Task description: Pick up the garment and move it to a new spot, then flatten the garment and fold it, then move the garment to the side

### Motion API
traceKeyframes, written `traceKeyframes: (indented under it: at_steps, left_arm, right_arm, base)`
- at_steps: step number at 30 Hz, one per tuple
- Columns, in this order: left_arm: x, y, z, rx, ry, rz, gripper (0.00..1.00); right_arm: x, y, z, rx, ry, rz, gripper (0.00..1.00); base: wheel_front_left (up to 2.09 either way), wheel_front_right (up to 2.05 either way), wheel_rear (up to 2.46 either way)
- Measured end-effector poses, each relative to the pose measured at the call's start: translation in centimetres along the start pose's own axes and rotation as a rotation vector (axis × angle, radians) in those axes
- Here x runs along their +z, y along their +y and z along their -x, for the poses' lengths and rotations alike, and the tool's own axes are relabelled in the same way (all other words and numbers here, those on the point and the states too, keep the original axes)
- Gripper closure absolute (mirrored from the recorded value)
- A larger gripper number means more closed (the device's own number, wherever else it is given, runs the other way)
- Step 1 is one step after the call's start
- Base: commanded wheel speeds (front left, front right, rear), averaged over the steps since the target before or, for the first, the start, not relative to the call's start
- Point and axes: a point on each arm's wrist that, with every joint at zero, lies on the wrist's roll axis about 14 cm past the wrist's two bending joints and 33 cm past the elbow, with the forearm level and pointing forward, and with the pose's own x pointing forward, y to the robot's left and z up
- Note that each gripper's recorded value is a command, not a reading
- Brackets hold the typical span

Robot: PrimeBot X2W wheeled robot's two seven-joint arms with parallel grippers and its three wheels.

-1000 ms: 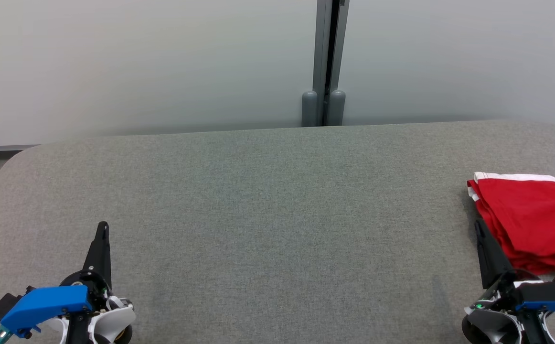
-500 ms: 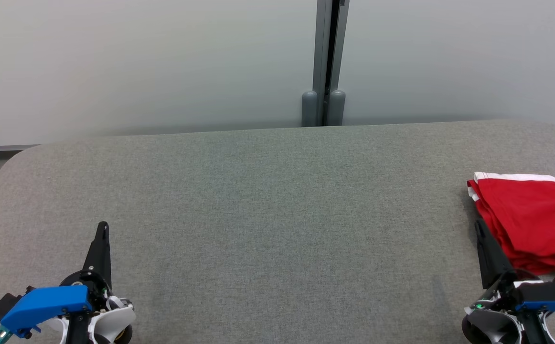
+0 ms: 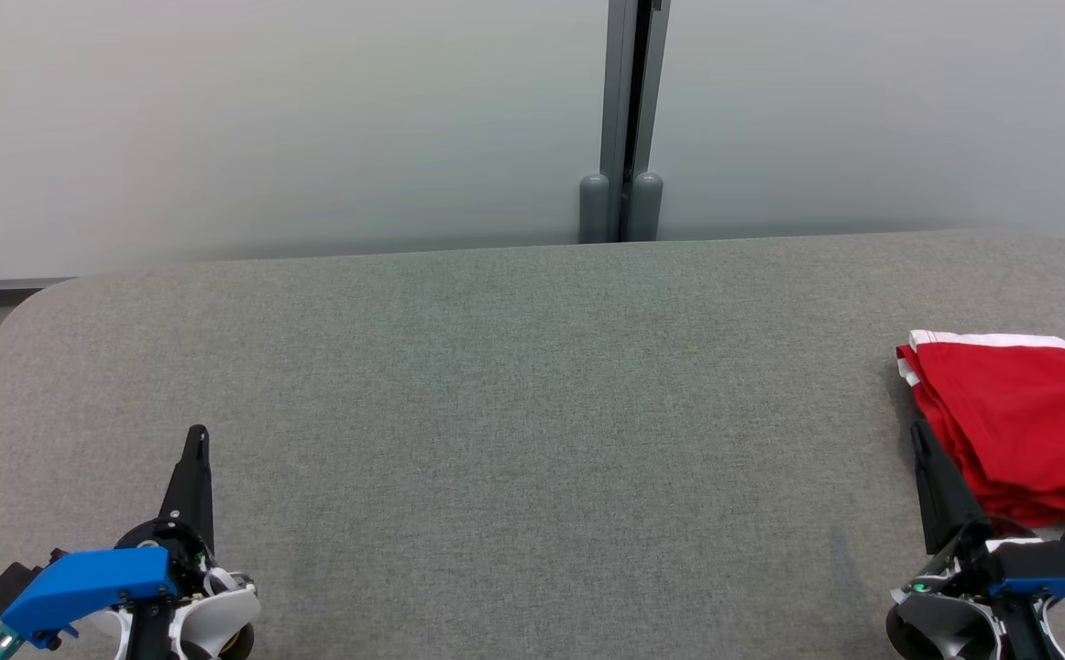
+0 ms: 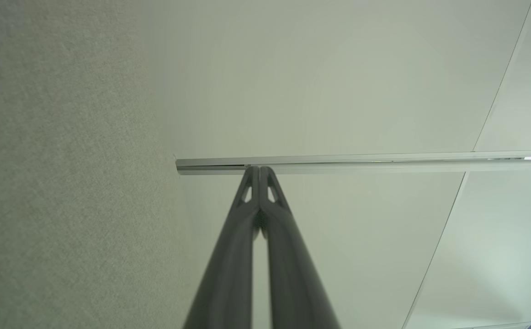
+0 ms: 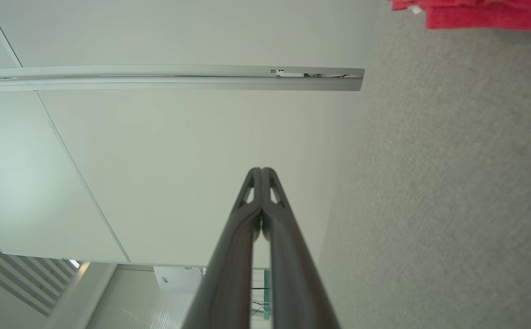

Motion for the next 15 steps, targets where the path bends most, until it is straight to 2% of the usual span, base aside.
traceKeyframes:
  at_steps: [15]
  left_arm:
    - [0.00, 0.00, 0.00, 0.000, 0.000, 0.000, 1.00]
  right_arm:
    - [0.00, 0.00, 0.00, 0.000, 0.000, 0.000, 1.00]
  base:
    - [0.00, 0.00, 0.00]
